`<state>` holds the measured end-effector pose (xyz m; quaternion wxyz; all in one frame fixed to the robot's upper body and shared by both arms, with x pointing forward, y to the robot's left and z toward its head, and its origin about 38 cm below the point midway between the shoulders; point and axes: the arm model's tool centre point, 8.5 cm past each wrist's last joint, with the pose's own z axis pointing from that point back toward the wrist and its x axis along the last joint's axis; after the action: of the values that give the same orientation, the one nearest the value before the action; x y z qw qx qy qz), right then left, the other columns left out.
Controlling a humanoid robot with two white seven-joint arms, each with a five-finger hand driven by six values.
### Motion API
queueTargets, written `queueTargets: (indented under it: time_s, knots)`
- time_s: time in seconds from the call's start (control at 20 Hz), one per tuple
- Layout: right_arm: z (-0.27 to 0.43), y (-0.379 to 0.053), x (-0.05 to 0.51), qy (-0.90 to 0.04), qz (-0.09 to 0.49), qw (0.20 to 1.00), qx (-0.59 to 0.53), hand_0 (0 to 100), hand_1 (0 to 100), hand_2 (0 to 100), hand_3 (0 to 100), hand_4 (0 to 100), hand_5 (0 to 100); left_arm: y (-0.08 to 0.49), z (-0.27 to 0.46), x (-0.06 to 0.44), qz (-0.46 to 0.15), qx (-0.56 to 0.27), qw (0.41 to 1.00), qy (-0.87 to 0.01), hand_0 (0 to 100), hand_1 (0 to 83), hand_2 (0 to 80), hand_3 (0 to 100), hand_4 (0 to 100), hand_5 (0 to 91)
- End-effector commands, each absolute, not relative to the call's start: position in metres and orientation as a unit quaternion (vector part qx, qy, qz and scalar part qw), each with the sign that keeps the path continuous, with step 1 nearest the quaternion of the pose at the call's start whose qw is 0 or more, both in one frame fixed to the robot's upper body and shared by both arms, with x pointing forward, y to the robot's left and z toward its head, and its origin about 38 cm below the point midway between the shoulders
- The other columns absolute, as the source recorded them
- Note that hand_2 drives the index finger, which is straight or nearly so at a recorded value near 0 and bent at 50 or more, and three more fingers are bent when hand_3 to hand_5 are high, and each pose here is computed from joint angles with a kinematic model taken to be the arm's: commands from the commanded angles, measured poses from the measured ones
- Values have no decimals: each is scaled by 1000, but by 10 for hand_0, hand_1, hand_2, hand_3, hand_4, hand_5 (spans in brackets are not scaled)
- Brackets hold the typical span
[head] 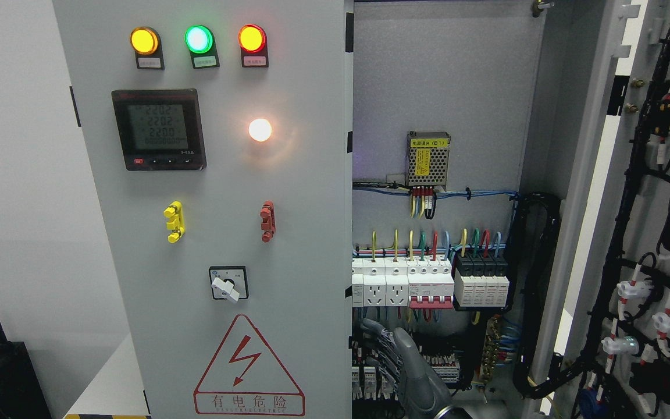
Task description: Open door with both hands
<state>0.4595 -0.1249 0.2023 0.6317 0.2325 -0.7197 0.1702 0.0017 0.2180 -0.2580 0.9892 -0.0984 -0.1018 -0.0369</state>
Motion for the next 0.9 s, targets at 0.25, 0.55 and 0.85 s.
queueTargets:
  time_s: [0.25, 0.55, 0.85]
  knots:
    - [201, -117, 458, -698, 183, 644, 255, 0, 0, 0, 0, 0, 0, 218, -258, 10, -38, -98, 989, -106, 0, 0, 0, 0, 32, 0]
    - [206, -112, 458, -697, 202, 636, 262, 0, 0, 0, 0, 0, 0, 218, -258, 10, -38, -98, 989, -106, 0, 0, 0, 0, 32, 0]
    - [209, -113, 463, -697, 206, 635, 259, 0, 0, 0, 0, 0, 0, 218, -258, 10, -38, -98, 989, -106, 0, 0, 0, 0, 32, 0]
